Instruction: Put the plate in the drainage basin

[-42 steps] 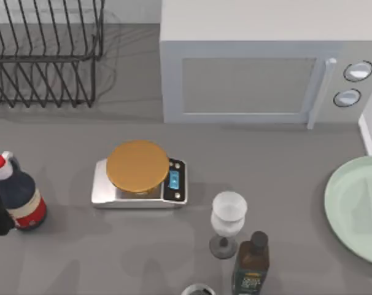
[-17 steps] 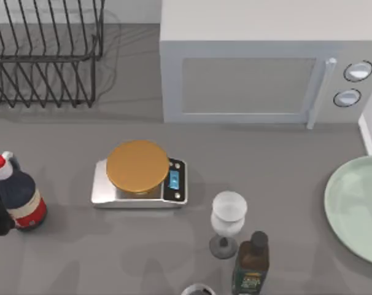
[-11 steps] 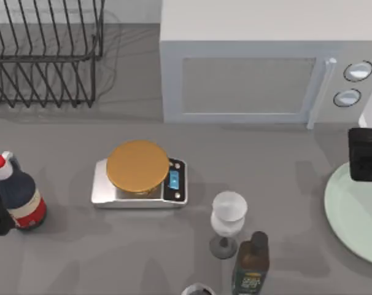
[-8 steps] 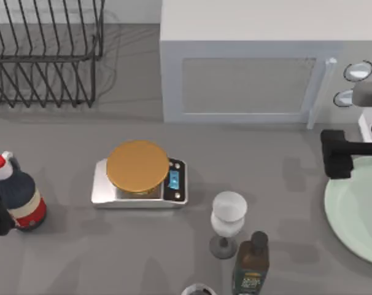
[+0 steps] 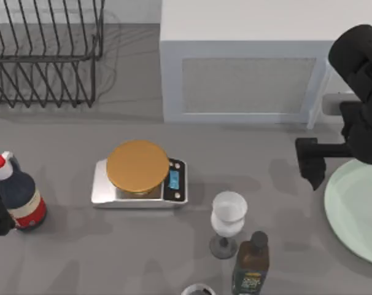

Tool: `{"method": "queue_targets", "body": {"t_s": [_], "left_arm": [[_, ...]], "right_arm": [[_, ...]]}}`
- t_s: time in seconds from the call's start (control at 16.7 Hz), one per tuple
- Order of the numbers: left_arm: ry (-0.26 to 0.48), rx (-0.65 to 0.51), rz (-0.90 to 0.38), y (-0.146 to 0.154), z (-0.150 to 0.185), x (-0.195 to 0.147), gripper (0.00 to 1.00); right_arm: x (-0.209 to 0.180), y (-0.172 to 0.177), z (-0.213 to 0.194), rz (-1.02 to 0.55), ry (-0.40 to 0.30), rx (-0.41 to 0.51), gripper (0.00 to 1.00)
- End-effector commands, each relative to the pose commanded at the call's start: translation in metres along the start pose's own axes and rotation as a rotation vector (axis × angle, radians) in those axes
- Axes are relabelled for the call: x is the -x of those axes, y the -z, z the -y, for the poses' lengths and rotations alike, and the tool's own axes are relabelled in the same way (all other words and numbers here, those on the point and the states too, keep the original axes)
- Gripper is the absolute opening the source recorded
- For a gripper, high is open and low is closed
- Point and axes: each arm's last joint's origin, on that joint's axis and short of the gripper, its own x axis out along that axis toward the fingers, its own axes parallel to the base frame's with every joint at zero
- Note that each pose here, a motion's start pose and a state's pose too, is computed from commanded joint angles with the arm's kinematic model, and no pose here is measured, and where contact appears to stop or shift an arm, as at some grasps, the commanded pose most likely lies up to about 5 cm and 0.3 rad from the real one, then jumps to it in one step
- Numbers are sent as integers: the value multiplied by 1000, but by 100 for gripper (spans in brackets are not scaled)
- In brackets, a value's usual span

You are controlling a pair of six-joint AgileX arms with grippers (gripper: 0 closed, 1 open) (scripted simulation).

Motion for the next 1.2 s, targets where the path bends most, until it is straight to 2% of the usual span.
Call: {"method": "queue_targets", "body": {"t_s": [0.3, 0.84, 1.14, 1.2], "left_arm": [[0, 0, 0, 0, 0, 0, 100], [0, 0, 0, 0, 0, 0, 100], [0, 0, 0, 0, 0, 0, 100], [0, 0, 0, 0, 0, 0, 100]], "right_arm": [[-5, 0, 2, -1, 0, -4, 100], [-96, -1, 0, 6, -2, 0, 100], [-102, 0, 0, 0, 0, 0, 100], [-102, 0, 0, 0, 0, 0, 92]]}}
